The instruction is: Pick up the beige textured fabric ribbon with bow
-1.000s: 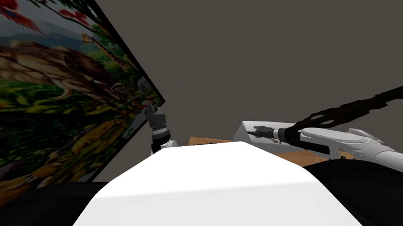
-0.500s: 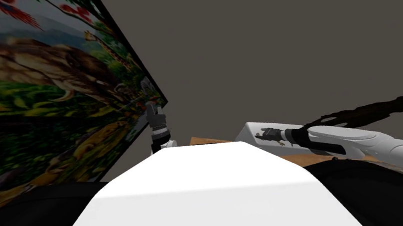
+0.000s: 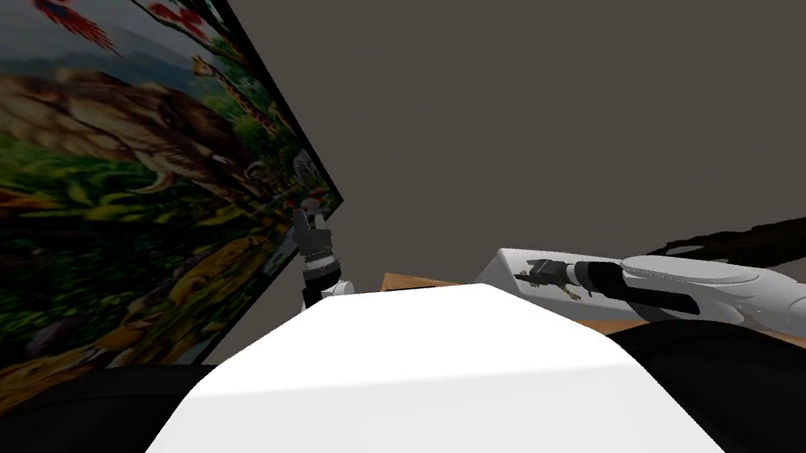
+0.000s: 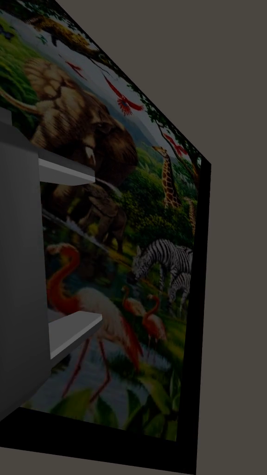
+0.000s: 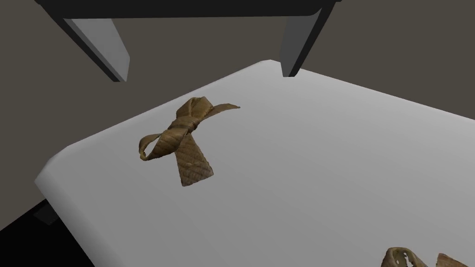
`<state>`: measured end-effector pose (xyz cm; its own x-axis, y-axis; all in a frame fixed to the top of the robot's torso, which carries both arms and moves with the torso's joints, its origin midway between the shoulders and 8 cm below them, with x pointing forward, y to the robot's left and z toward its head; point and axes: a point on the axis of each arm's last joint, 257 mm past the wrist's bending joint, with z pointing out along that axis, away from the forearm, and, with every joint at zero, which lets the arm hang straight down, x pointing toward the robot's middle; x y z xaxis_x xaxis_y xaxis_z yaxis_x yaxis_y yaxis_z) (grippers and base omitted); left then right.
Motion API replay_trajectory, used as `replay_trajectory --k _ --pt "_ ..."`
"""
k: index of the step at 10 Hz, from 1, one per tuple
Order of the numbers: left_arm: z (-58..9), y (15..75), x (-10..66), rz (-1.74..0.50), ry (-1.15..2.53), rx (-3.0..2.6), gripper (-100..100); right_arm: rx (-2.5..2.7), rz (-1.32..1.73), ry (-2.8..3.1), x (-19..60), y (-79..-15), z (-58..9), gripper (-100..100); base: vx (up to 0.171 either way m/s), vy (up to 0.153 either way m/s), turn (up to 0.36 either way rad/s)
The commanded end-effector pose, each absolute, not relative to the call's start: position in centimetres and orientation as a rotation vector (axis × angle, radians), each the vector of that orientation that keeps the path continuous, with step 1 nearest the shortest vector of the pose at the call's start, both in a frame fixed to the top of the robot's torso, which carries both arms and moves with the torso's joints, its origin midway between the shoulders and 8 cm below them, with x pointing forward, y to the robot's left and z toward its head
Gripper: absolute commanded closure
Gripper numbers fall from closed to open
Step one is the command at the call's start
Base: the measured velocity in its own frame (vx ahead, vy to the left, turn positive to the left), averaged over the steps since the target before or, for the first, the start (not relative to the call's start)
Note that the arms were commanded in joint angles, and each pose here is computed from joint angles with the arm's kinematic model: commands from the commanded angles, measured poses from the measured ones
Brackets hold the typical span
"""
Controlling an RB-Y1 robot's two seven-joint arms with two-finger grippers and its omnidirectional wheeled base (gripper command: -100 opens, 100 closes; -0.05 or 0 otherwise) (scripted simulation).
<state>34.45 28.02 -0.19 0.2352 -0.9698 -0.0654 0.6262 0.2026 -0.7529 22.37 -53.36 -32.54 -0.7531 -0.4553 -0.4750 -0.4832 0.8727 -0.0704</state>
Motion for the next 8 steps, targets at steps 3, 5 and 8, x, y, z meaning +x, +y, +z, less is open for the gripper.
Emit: replay_trajectory --k 3,5,8 --pt "-0.19 28.02 34.45 -1.218 0.617 -0.678 0 -0.628 0.063 2.566 21.50 -54.24 -33.51 -100 -0.045 0.004 0.179" --pt "-0.19 28.03 34.45 -1.218 0.617 -0.678 0 -0.625 0.062 2.567 21.46 -54.30 -33.56 100 0.000 0.000 0.000" --pt "-0.20 28.03 34.45 -1.218 0.617 -0.678 0 -0.625 0.062 2.567 21.46 -54.30 -33.57 100 0.000 0.000 0.000"
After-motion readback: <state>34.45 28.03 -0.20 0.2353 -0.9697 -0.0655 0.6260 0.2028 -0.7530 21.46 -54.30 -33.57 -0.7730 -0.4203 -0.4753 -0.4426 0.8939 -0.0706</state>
